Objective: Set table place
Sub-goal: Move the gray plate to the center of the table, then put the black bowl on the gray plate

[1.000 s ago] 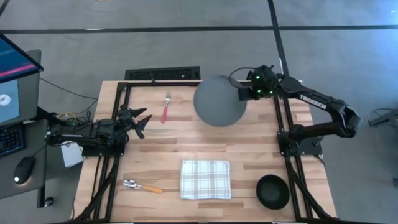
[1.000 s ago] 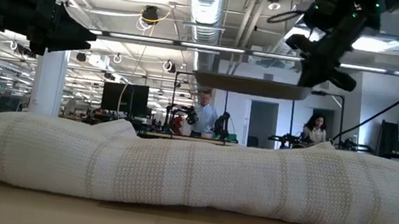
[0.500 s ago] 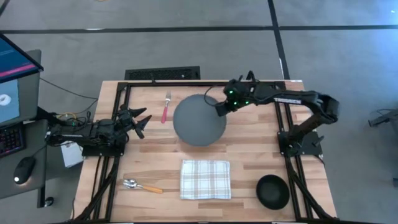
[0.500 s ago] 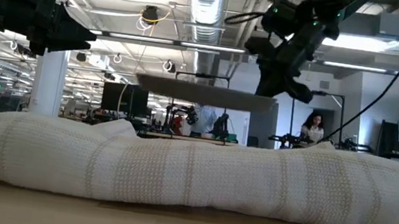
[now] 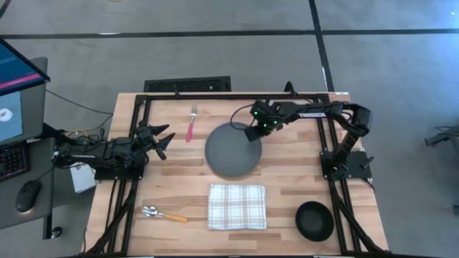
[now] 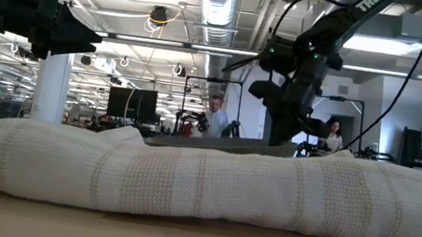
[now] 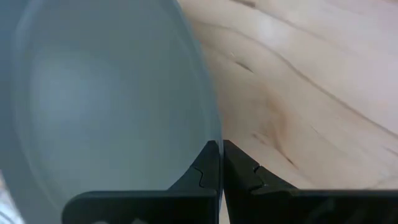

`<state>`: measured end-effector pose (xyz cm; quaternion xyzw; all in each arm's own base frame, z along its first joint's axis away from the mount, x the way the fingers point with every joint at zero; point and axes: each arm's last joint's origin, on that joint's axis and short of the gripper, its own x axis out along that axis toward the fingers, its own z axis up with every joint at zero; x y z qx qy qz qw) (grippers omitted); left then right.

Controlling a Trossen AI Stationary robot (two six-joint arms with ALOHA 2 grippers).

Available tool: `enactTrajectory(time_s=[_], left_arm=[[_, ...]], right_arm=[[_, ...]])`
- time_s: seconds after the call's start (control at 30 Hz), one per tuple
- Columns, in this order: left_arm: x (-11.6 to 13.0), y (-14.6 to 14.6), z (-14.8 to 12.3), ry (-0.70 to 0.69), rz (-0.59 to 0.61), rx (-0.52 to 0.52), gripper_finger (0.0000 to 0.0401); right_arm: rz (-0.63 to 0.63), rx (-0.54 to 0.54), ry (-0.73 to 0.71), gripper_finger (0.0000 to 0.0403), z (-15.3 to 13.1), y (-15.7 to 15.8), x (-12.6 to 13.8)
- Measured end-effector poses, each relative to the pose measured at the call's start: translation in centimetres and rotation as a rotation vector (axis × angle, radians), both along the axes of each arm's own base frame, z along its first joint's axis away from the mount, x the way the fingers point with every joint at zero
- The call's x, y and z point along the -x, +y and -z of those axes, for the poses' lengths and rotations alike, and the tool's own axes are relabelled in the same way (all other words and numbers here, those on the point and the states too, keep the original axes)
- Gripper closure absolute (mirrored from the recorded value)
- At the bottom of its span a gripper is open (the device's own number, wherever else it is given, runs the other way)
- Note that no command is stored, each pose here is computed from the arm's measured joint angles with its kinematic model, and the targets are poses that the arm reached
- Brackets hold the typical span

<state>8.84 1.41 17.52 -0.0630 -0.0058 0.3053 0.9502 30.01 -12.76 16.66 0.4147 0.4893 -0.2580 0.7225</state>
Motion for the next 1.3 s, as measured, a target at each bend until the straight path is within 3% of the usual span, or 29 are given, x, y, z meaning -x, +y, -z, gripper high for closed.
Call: enactTrajectory(time_s=[0.27, 0.47, 0.93, 1.3], left_arm=[[0.0, 0.0, 0.0, -0.001, -0.001, 0.001, 0.0177], [0.0, 0.0, 0.0, -0.001, 0.000, 0.001, 0.0177], [0.0, 0.0, 0.0, 0.000, 0.000, 0.000, 0.0177], [0.0, 0.0, 0.0, 0.000, 0.000, 0.001, 0.0177]], right_arm=[[-0.002, -0.025, 0.052, 0.0375, 1.8, -0.1, -0.3], [-0.007, -0.026, 0.070, 0.0324, 2.1, -0.1, -0.3], [-0.008, -0.025, 0.064, 0.0256, 2.0, -0.1, -0.3], [-0.119, -0.001, 0.056, 0.0222, -1.3, -0.7, -1.6]])
